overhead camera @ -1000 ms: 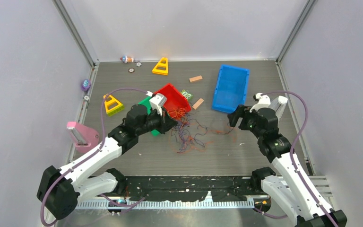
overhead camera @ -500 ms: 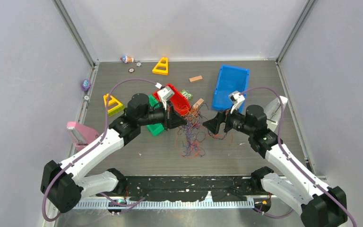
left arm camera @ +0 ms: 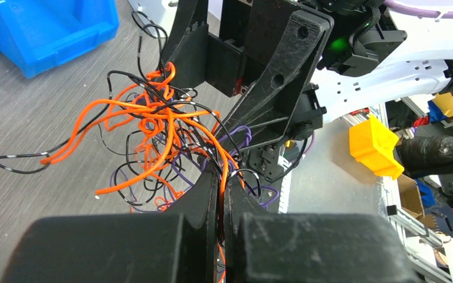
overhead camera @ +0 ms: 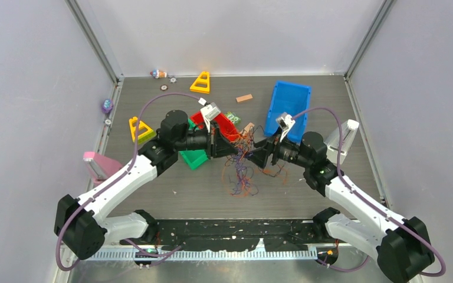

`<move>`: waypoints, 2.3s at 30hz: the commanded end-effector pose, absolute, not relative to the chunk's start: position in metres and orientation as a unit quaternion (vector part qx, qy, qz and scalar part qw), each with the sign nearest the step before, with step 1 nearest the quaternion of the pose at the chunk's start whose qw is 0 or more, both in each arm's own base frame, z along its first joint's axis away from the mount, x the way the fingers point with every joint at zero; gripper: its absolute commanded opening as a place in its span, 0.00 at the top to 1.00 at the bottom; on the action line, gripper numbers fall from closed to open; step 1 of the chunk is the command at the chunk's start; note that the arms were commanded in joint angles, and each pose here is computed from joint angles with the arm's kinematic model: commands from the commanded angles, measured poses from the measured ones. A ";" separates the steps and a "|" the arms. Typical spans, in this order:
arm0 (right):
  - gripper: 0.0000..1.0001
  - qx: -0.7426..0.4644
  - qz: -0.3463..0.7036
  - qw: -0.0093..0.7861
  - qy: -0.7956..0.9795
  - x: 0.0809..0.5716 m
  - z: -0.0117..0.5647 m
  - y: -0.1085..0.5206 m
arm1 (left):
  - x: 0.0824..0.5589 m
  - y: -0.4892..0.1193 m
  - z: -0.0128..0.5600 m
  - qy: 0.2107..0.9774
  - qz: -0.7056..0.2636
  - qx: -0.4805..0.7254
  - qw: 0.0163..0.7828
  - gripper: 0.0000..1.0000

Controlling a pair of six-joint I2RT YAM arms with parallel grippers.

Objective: Untangle the cables

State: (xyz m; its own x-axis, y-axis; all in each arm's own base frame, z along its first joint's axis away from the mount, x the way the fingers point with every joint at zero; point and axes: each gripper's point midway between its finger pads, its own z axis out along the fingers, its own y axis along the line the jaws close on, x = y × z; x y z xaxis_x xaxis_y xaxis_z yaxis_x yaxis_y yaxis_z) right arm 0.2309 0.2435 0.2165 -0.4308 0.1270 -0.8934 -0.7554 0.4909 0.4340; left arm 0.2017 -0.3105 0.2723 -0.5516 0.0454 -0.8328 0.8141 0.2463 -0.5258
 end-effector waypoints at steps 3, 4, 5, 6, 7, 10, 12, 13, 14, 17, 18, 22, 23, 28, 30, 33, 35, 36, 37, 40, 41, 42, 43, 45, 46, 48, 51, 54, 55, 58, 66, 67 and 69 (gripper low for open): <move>0.51 -0.238 0.514 0.513 0.645 0.220 0.254 0.256 | 0.201 -0.318 0.287 0.679 -0.554 0.316 0.364 1.00; 0.58 -0.236 0.517 0.515 0.642 0.219 0.256 0.256 | 0.202 -0.318 0.286 0.681 -0.552 0.314 0.365 1.00; 0.75 -0.231 0.514 0.517 0.645 0.221 0.256 0.255 | 0.204 -0.316 0.284 0.685 -0.547 0.310 0.368 1.00; 0.81 -0.228 0.507 0.516 0.652 0.223 0.254 0.254 | 0.207 -0.315 0.282 0.692 -0.539 0.304 0.373 1.00; 0.91 -0.213 0.492 0.515 0.669 0.227 0.248 0.250 | 0.209 -0.313 0.279 0.698 -0.530 0.300 0.377 1.00; 0.94 -0.148 0.417 0.536 0.719 0.254 0.229 0.228 | 0.219 -0.302 0.272 0.722 -0.492 0.280 0.398 1.00; 0.95 -0.101 0.361 0.543 0.751 0.268 0.213 0.208 | 0.228 -0.293 0.266 0.743 -0.459 0.262 0.412 1.00; 0.95 -0.082 0.340 0.536 0.769 0.270 0.203 0.200 | 0.233 -0.287 0.264 0.752 -0.441 0.250 0.422 1.00; 0.94 -0.052 0.307 0.545 0.778 0.278 0.198 0.187 | 0.236 -0.282 0.261 0.759 -0.427 0.243 0.428 1.00; 0.95 0.002 0.247 0.542 0.803 0.284 0.181 0.160 | 0.244 -0.266 0.252 0.781 -0.386 0.216 0.441 1.00; 0.95 0.023 0.223 0.547 0.807 0.287 0.177 0.150 | 0.247 -0.259 0.250 0.788 -0.372 0.204 0.446 1.00; 0.95 0.097 0.137 0.533 0.830 0.287 0.154 0.111 | 0.257 -0.238 0.238 0.807 -0.328 0.168 0.462 1.00; 0.95 0.109 0.125 0.526 0.834 0.285 0.150 0.105 | 0.258 -0.233 0.236 0.812 -0.319 0.161 0.462 1.00; 0.95 0.198 0.020 0.516 0.833 0.276 0.135 0.057 | 0.265 -0.209 0.222 0.836 -0.262 0.126 0.465 1.00; 0.95 0.233 -0.008 0.515 0.825 0.273 0.133 0.042 | 0.270 -0.198 0.218 0.843 -0.235 0.105 0.472 1.00; 0.95 0.267 -0.046 0.516 0.812 0.267 0.133 0.023 | 0.274 -0.183 0.217 0.848 -0.204 0.076 0.483 1.00; 0.95 0.291 -0.066 0.517 0.802 0.263 0.134 0.013 | 0.277 -0.172 0.217 0.850 -0.185 0.052 0.490 1.00; 0.95 0.301 -0.072 0.515 0.800 0.260 0.132 0.009 | 0.277 -0.168 0.218 0.850 -0.178 0.044 0.494 1.00; 0.95 0.306 -0.079 0.517 0.796 0.259 0.133 0.006 | 0.277 -0.166 0.219 0.849 -0.174 0.039 0.498 1.00; 0.95 0.300 -0.071 0.521 0.796 0.260 0.135 0.008 | 0.276 -0.170 0.221 0.844 -0.187 0.048 0.500 1.00; 0.95 0.292 -0.062 0.520 0.800 0.261 0.134 0.012 | 0.275 -0.176 0.223 0.841 -0.200 0.061 0.499 1.00; 0.95 0.283 -0.057 0.523 0.802 0.263 0.136 0.014 | 0.272 -0.183 0.224 0.838 -0.215 0.076 0.495 1.00; 0.95 0.272 -0.043 0.520 0.809 0.264 0.134 0.020 | 0.270 -0.190 0.225 0.836 -0.230 0.089 0.490 1.00; 0.95 0.244 -0.009 0.527 0.814 0.271 0.139 0.035 | 0.262 -0.211 0.230 0.822 -0.277 0.132 0.479 1.00; 0.93 0.210 0.014 0.520 0.828 0.272 0.137 0.047 | 0.259 -0.220 0.232 0.815 -0.300 0.151 0.473 1.00; 0.81 0.137 0.077 0.523 0.838 0.276 0.141 0.077 | 0.251 -0.239 0.237 0.798 -0.345 0.184 0.459 1.00; 0.35 0.029 0.197 0.544 0.815 0.276 0.164 0.128 | 0.233 -0.265 0.246 0.769 -0.414 0.238 0.424 1.00; 0.06 -0.044 0.290 0.551 0.781 0.265 0.181 0.164 | 0.224 -0.281 0.250 0.752 -0.451 0.271 0.398 1.00; 0.04 -0.062 0.310 0.560 0.766 0.264 0.191 0.173 | 0.221 -0.285 0.251 0.747 -0.457 0.280 0.393 1.00; 0.01 -0.128 0.381 0.543 0.737 0.250 0.204 0.202 | 0.212 -0.294 0.255 0.733 -0.475 0.305 0.379 1.00; 0.05 -0.230 0.479 0.517 0.671 0.229 0.232 0.242 | 0.190 -0.309 0.267 0.690 -0.537 0.348 0.338 1.00; 0.05 -0.236 0.486 0.514 0.666 0.226 0.233 0.245 | 0.189 -0.310 0.268 0.687 -0.541 0.350 0.337 1.00; 0.05 -0.249 0.503 0.507 0.655 0.222 0.235 0.251 | 0.186 -0.312 0.269 0.681 -0.548 0.355 0.330 1.00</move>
